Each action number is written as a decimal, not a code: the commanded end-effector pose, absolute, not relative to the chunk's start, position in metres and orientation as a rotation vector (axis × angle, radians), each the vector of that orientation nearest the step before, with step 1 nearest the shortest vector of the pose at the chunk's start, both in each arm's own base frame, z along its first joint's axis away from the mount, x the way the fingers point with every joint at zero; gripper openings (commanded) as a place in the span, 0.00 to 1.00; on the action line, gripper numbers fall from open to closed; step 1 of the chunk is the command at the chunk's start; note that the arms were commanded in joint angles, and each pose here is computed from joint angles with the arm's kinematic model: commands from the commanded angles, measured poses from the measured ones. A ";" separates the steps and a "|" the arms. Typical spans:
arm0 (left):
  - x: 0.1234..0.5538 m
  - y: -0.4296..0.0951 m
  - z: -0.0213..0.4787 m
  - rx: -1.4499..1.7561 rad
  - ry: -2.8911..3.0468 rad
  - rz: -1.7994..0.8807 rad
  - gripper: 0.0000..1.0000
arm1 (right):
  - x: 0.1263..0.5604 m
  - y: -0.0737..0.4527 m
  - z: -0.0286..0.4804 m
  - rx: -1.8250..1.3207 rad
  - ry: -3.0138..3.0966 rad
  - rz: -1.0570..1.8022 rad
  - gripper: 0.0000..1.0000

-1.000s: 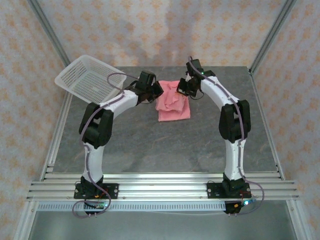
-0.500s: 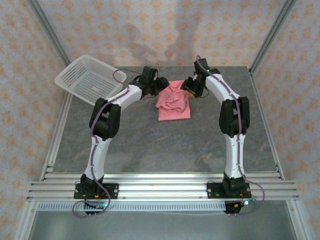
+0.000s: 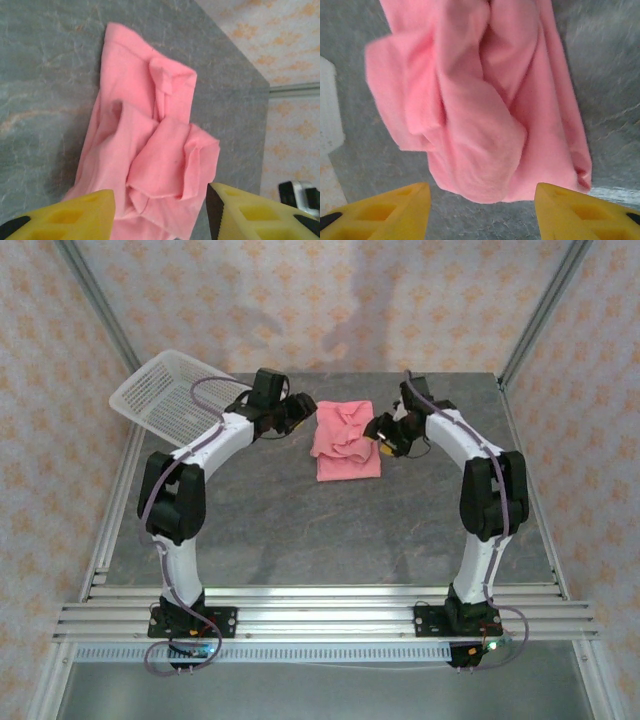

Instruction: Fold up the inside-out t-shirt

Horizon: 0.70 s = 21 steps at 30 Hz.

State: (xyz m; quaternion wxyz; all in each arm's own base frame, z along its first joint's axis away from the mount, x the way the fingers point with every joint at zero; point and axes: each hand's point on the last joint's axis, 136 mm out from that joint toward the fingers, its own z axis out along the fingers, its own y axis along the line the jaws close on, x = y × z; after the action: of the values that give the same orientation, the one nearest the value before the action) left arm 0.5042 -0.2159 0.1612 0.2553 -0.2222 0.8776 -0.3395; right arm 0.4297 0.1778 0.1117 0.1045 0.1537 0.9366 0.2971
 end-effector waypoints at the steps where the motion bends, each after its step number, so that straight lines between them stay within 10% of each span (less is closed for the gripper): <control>1: 0.486 -0.220 0.119 -0.603 2.509 -0.893 0.51 | 0.434 0.192 0.110 0.416 2.735 0.926 0.57; 9: 0.500 -0.244 0.093 -0.610 2.548 -0.943 0.48 | 0.453 0.206 0.092 0.431 2.744 0.935 0.51; 21: 0.504 -0.257 0.082 -0.640 2.546 -0.944 0.02 | 0.461 0.207 0.093 0.478 2.744 0.928 0.03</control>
State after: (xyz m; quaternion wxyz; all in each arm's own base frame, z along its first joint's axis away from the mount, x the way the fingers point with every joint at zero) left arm 0.4977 -0.2527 0.0610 0.1528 -0.2338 0.9065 -0.3167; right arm 0.4558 0.2050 0.0840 0.0940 0.1584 0.9319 0.3124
